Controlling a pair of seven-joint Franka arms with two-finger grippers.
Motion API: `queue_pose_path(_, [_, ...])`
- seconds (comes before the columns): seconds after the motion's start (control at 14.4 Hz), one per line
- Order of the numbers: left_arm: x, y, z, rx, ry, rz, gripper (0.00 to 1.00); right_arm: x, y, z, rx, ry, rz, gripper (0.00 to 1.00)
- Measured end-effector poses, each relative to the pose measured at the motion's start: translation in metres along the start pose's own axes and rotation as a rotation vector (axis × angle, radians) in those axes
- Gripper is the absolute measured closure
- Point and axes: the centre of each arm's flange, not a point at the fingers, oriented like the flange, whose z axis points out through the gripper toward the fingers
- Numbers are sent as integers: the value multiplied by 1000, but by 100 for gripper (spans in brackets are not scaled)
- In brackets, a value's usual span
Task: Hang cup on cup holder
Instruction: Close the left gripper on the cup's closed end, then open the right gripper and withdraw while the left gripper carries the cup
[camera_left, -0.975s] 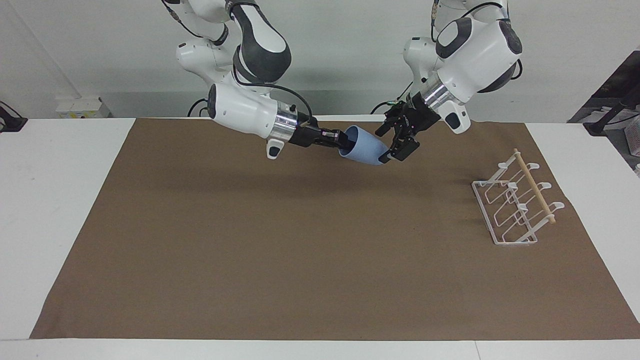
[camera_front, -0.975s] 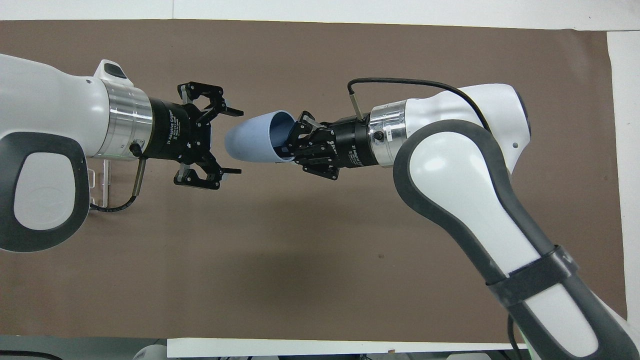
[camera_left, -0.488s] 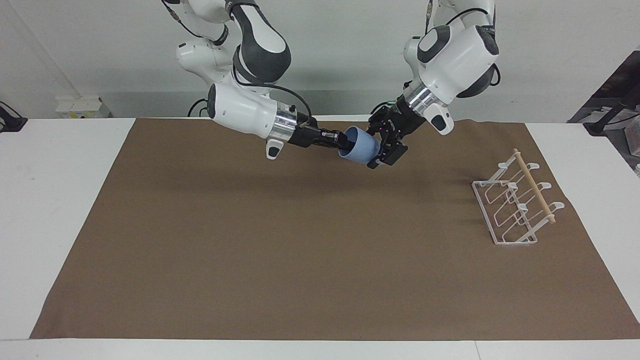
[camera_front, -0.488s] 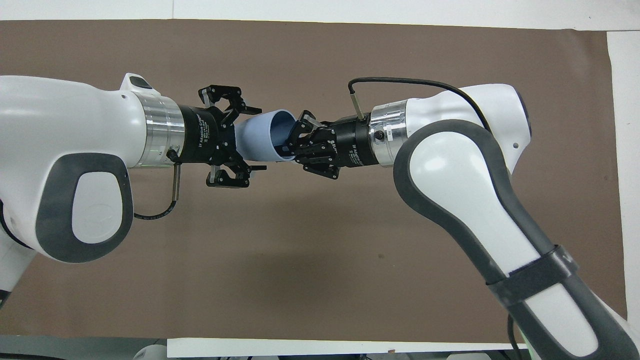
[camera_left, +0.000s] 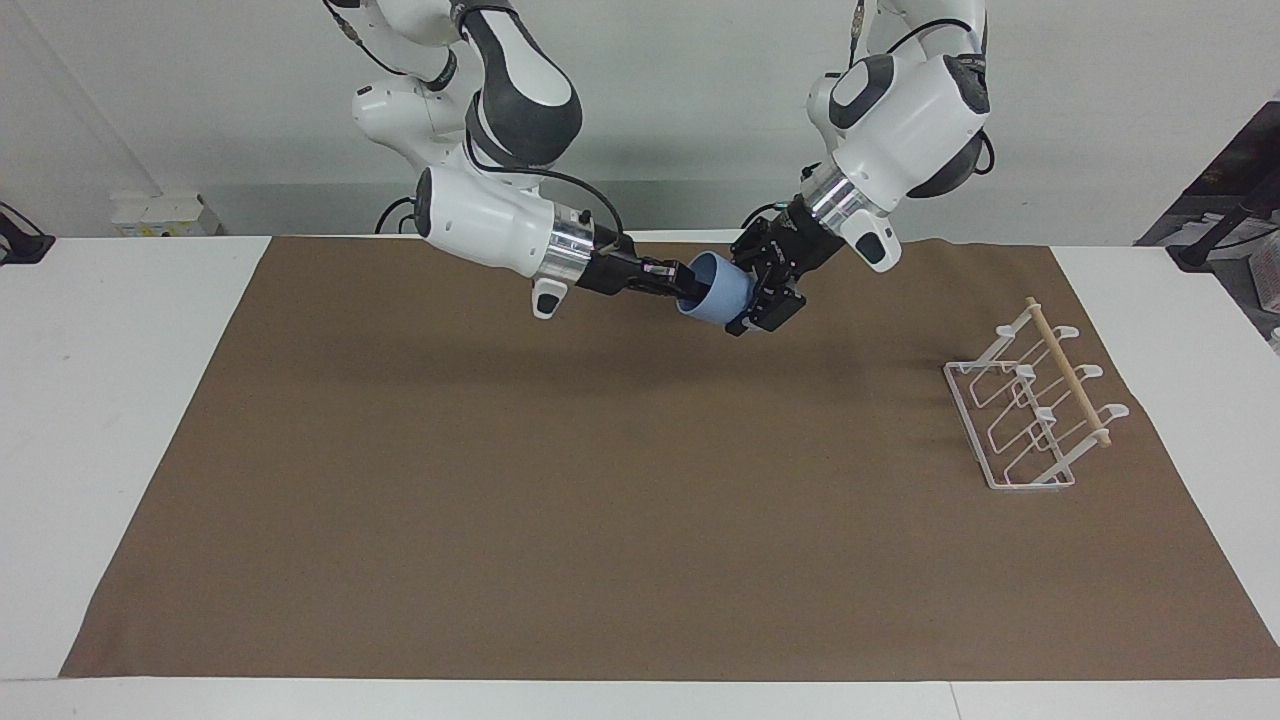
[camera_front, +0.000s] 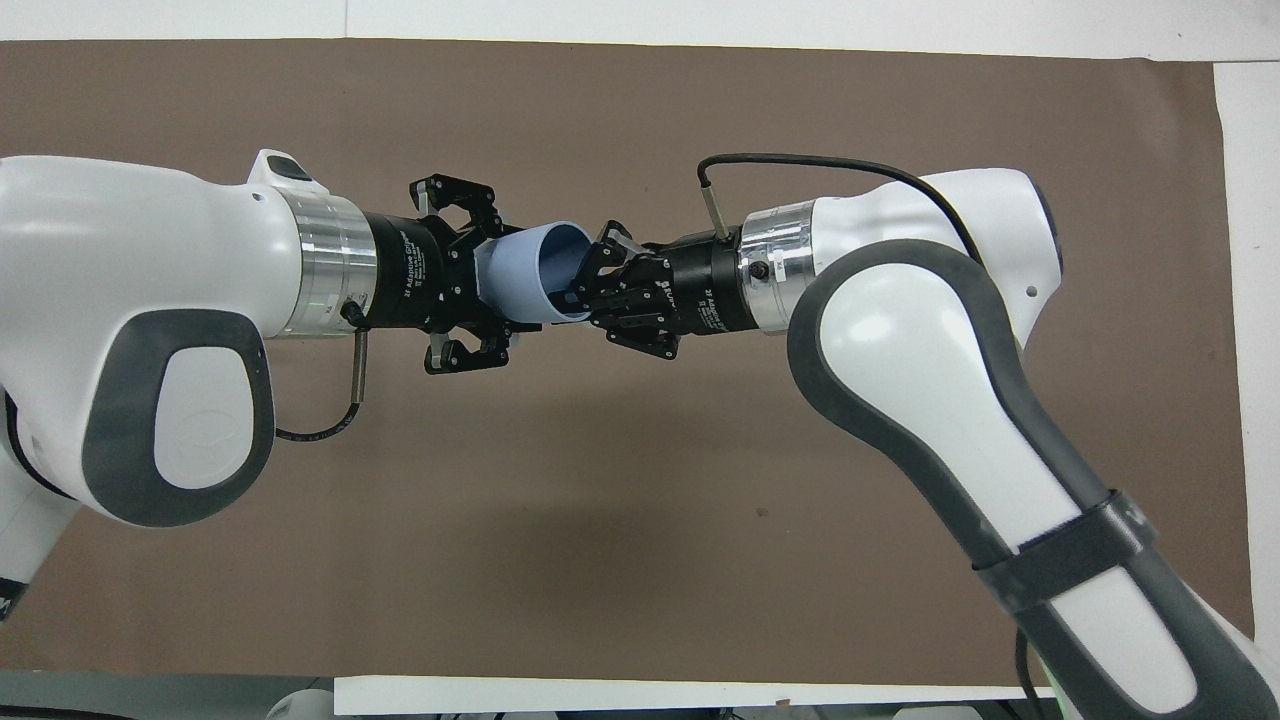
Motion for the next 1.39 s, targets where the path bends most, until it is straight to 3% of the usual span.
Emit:
queue_pose_path(0.28, [0,0,0,-1,0,0,23,0,0,0,1,0,0,95])
queue_pose_path(0.35, [0,0,0,-1,-1,0,23,0,-1,0,1,0,-1,90])
queue_pose_path(0.56, [0,0,0,-1,-1,0,23,0,-3,-3,7,6,-5,58])
queue_pose_path(0.77, [4,1,-3,13,27,10,23,10,-7,-25,21,53,-19,26])
queue_pose_path(0.98, [22,6,-17,58,176,58,23,20,-14,-74,-23,161,-90,0])
queue_pose_path(1.18, [58,12,-31,94,414,112,23,25,-13,-121,-121,287,-169,0])
queue_pose_path(1.39, [104,28,-56,68,687,157,23,41,-2,-149,-275,398,-266,0])
